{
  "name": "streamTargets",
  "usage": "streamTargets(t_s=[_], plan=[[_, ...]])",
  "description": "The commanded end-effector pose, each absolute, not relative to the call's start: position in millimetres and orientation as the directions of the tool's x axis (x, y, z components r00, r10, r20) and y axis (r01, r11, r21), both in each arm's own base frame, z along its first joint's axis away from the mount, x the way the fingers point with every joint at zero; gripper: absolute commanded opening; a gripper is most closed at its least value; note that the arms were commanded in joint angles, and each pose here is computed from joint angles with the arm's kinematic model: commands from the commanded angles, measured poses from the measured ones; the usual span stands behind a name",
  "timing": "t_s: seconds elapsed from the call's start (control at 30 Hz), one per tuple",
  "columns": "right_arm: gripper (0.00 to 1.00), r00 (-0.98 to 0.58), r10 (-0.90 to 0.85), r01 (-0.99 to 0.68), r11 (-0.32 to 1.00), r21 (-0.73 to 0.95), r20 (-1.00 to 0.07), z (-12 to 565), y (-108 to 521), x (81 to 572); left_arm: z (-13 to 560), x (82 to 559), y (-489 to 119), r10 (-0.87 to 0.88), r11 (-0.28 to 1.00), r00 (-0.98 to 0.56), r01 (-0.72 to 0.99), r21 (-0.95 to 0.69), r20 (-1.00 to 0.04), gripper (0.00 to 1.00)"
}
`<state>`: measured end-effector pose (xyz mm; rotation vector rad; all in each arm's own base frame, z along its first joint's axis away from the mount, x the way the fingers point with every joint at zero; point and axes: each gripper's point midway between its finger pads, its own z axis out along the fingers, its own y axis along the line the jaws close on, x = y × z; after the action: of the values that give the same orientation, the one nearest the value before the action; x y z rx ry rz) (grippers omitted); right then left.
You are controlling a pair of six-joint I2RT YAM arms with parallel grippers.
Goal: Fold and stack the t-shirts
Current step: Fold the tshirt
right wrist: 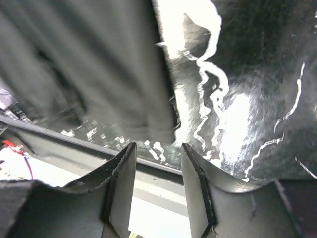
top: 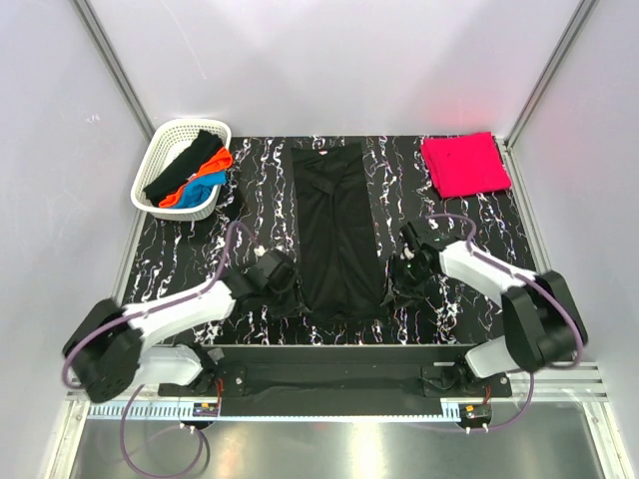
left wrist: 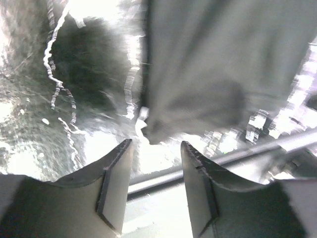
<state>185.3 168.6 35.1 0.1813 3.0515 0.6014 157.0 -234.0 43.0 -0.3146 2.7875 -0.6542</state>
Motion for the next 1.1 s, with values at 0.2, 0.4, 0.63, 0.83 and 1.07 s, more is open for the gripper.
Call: streamTargets(t_s=[0.2, 0.4, 0.63, 0.83, 1.07], plan=[[0.13, -0.995, 0.066, 0.022, 0.863, 0.505, -0.069, 74.3, 202.2, 218.1, 107.5, 199.0, -291.0, -0.19, 0.645, -0.93, 0.123, -0.754, -0.314, 0.22], [0.08, -0.997, 0.074, 0.079, 0.827, 0.557, 0.032, 50.4, 223.7, 218.6, 75.6, 193.2, -322.1, -0.116, 0.582, -0.974, 0.094, -0.808, -0.197, 0.03], [0.08, -0.991, 0.102, 0.134, 0.858, 0.496, 0.09, 14.9, 206.1, 192.1, 34.8, 161.1, -286.7, -0.123, 0.671, -0.985, 0.008, -0.742, -0.122, 0.04], [0.09, -0.986, 0.11, 0.155, 0.878, 0.452, 0.124, 2.0, 196.7, 180.2, 27.3, 153.4, -274.7, -0.056, 0.728, -0.99, 0.048, -0.684, -0.129, 0.0], [0.32, -0.986, 0.164, 0.149, 0.897, 0.415, 0.0, 53.2, 178.5, 180.3, 79.6, 159.3, -252.3, -0.073, 0.767, -0.959, 0.12, -0.63, -0.272, 0.08]])
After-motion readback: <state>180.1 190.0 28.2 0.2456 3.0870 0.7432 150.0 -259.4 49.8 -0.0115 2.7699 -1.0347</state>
